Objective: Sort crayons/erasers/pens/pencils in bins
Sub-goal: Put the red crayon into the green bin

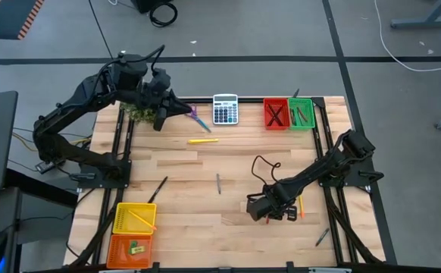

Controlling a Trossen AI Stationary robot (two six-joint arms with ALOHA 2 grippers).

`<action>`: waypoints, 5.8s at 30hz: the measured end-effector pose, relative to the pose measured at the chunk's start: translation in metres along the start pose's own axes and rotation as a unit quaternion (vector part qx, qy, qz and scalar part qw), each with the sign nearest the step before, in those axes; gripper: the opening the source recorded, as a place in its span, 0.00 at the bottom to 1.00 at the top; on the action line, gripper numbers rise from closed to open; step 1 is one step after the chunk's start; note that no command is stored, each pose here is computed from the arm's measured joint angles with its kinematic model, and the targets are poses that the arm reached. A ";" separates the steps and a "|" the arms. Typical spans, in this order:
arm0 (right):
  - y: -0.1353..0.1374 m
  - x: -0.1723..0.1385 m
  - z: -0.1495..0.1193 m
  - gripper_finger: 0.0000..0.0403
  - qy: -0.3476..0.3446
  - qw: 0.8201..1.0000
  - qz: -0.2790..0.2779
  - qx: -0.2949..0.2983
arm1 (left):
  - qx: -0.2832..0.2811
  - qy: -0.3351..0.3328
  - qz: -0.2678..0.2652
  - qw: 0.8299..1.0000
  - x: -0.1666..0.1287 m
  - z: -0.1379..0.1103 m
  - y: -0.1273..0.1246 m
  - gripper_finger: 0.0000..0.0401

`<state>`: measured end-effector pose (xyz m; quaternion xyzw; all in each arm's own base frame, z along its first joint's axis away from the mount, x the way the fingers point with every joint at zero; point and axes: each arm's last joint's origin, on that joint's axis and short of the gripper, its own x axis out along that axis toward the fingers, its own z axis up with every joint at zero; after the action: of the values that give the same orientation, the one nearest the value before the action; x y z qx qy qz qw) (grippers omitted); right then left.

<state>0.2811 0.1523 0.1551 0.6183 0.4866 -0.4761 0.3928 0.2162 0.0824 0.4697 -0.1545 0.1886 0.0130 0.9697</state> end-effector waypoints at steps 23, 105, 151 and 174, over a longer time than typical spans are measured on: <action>-0.008 0.002 -0.006 0.24 -0.011 1.000 -0.012 -0.014 | -0.007 -0.041 -0.007 0.999 0.000 0.008 -0.001 0.06; -0.010 0.021 0.007 0.15 -0.003 0.998 0.028 -0.057 | -0.004 -0.041 -0.007 0.999 0.000 0.008 -0.001 0.06; 0.016 0.010 0.014 0.15 -0.004 0.993 0.093 -0.070 | -0.005 -0.040 -0.007 0.999 0.000 0.008 -0.001 0.07; 0.020 0.027 0.014 0.15 0.002 0.995 0.075 -0.069 | -0.007 -0.035 -0.006 0.999 0.000 0.007 -0.001 0.07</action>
<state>0.2993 0.1408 0.1265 0.6253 0.4710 -0.4095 0.4684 0.2184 0.0834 0.4766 -0.1619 0.1540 0.0140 0.9746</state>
